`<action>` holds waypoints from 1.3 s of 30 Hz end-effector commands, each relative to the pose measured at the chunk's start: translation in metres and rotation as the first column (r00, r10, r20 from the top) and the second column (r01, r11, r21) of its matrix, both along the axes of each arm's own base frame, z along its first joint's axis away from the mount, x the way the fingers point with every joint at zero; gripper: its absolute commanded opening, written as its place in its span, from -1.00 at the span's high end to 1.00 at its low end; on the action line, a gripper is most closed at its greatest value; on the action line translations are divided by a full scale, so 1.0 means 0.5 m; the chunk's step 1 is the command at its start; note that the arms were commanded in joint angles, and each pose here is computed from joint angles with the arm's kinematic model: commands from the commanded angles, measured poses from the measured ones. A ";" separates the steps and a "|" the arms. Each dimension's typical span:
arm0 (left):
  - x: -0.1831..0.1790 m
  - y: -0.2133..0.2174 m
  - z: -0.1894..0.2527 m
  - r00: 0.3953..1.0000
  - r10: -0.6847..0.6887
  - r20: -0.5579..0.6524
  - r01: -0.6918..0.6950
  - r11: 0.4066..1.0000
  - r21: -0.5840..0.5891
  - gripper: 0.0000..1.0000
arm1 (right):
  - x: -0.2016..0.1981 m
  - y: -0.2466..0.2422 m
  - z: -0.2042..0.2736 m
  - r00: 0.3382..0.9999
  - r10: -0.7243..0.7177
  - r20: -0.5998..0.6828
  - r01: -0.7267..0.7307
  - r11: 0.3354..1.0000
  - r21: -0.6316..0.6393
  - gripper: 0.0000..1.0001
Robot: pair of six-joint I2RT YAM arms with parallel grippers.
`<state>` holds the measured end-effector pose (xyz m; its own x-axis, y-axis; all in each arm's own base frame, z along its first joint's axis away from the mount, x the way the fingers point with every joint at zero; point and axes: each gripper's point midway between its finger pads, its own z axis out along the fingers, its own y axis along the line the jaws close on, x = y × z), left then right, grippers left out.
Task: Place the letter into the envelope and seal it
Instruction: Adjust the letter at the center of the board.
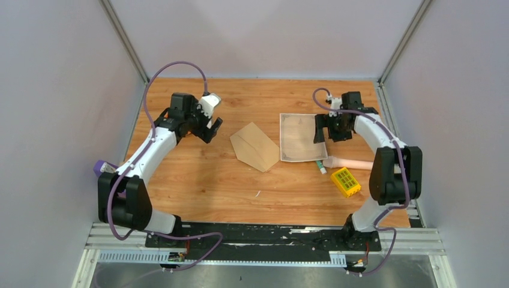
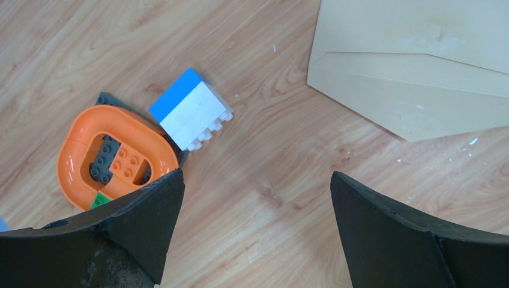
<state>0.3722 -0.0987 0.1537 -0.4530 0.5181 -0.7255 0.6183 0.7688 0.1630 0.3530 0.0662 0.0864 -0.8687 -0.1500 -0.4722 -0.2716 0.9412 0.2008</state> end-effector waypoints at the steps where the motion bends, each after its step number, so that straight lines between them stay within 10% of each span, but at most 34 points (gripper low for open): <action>1: 0.009 -0.013 0.027 0.999 -0.025 0.029 0.025 1.000 0.008 -1.00 | 0.053 -0.029 0.024 0.994 -0.088 -0.065 0.095 0.989 0.113 -0.76; 39: 0.022 -0.073 0.052 0.994 -0.052 0.092 0.051 0.999 0.006 -1.00 | 0.028 0.014 -0.092 0.925 -0.059 -0.376 0.203 0.913 0.355 -0.25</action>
